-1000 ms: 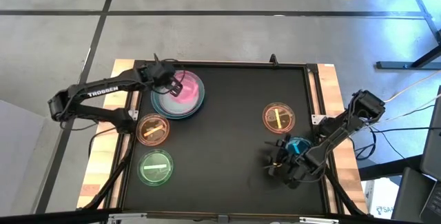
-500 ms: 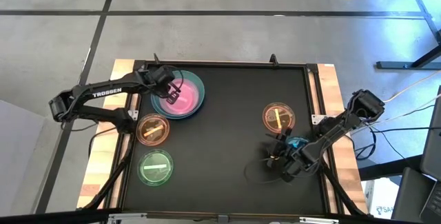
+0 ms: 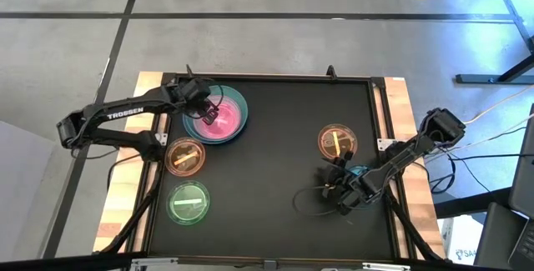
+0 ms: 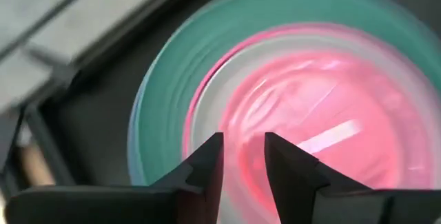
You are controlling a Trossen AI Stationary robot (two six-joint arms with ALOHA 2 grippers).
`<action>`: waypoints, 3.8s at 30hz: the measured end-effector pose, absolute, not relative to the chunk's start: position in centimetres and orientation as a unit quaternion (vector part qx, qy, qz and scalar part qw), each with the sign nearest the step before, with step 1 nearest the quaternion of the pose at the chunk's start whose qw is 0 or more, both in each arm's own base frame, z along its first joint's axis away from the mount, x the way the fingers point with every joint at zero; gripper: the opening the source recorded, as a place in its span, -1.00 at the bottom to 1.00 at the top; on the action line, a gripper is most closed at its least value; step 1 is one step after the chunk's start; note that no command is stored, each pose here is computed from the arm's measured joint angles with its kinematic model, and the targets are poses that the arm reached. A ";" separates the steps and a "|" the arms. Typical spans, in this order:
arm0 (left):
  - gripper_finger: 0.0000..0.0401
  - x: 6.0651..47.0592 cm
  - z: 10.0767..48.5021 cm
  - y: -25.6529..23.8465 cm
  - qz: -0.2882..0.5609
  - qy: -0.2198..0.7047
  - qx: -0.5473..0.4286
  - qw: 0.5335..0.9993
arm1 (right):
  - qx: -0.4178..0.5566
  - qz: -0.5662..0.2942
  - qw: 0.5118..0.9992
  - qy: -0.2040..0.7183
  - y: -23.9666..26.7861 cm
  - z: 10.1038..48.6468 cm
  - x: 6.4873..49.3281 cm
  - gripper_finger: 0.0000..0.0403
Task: Stack plastic plates
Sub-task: Stack the right orange plate on the light pink plate
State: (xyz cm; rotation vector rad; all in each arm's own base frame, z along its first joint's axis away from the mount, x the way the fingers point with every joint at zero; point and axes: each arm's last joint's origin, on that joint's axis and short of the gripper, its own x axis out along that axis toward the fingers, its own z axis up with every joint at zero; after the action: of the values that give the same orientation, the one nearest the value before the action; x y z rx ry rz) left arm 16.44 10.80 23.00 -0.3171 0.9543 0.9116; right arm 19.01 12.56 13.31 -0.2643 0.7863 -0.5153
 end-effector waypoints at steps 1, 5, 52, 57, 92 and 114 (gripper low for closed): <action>-0.50 16.7 23.3 10.5 0.409 0.432 -0.137 0.792 | -0.130 -0.248 0.881 0.381 12.5 13.3 18.9 -0.08; -0.50 18.6 24.5 9.0 0.336 0.370 -0.123 0.858 | -0.146 -0.252 0.872 0.393 12.2 13.2 18.7 -0.08; -0.50 30.6 15.2 -10.1 -0.029 0.283 0.009 0.959 | -0.091 -0.233 0.804 0.540 7.9 12.4 16.3 -0.10; -0.50 30.5 15.2 -10.3 -0.047 0.288 -0.007 0.956 | -0.107 -0.231 0.804 0.537 7.8 12.4 16.3 -0.38; -0.47 30.7 15.3 -10.1 -0.043 0.276 0.034 0.960 | -0.110 0.014 0.916 0.387 11.3 14.0 21.0 -1.00; -0.07 38.6 14.2 -8.5 -0.068 0.297 0.178 0.936 | -0.038 0.078 0.952 0.294 12.7 14.9 22.9 -0.29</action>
State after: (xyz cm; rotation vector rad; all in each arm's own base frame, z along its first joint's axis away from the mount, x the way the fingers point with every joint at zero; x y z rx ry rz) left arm 38.64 -8.54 14.21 0.3633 0.6068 -0.1383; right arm 22.86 12.74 14.89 -0.0769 0.5982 0.1590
